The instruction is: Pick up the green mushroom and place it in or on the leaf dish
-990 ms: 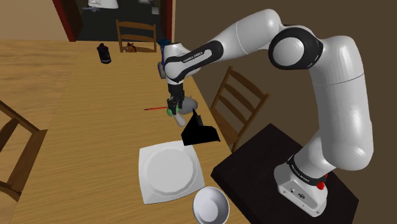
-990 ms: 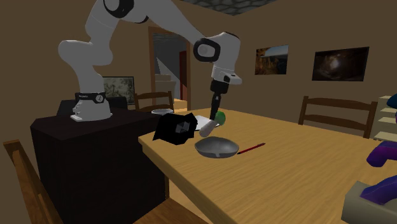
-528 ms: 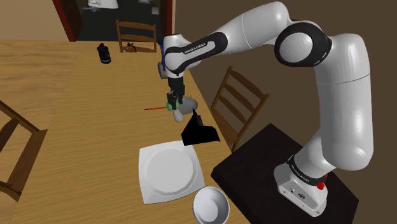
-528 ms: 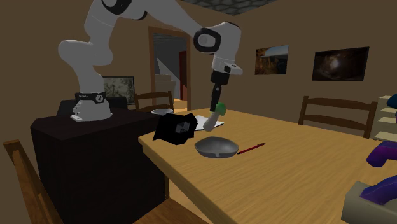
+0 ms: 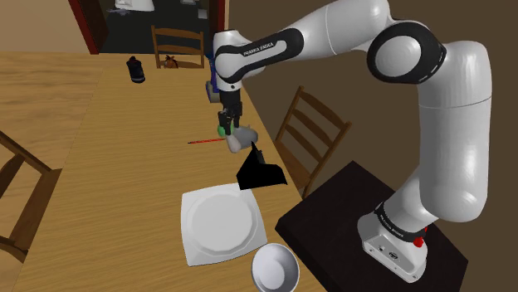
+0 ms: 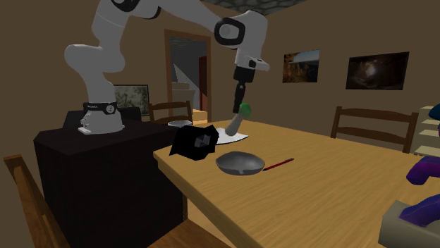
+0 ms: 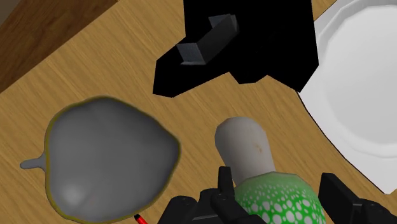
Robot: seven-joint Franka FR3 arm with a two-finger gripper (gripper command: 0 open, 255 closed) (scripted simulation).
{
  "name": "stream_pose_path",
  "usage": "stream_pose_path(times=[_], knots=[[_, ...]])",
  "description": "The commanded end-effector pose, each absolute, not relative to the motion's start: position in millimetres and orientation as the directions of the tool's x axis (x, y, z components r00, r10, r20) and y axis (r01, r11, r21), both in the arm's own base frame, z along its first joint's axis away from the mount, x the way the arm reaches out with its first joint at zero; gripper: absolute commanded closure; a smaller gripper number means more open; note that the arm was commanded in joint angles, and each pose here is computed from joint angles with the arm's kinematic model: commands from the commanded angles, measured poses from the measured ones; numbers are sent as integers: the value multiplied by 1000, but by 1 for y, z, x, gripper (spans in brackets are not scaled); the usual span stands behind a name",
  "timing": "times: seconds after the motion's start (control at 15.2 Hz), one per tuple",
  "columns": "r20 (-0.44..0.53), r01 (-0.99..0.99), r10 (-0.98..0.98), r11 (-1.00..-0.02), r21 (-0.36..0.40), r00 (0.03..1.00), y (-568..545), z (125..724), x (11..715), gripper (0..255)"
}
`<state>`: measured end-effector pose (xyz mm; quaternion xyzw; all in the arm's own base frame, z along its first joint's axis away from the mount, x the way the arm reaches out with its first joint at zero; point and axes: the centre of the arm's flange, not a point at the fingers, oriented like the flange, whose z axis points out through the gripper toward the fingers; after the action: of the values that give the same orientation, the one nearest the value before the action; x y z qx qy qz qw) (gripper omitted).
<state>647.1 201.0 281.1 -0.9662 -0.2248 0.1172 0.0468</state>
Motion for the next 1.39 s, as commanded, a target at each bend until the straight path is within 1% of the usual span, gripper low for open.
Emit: stream_pose_path(times=[0.0, 0.2, 0.99, 1.32], knots=[[-205, 423, 445, -895, -143, 871, 202, 292, 647, 255], [-205, 423, 445, -895, -143, 871, 202, 307, 646, 255], [-205, 423, 445, -895, -143, 871, 62, 346, 710, 255], [-205, 423, 445, -895, -143, 871, 57, 327, 712, 255]])
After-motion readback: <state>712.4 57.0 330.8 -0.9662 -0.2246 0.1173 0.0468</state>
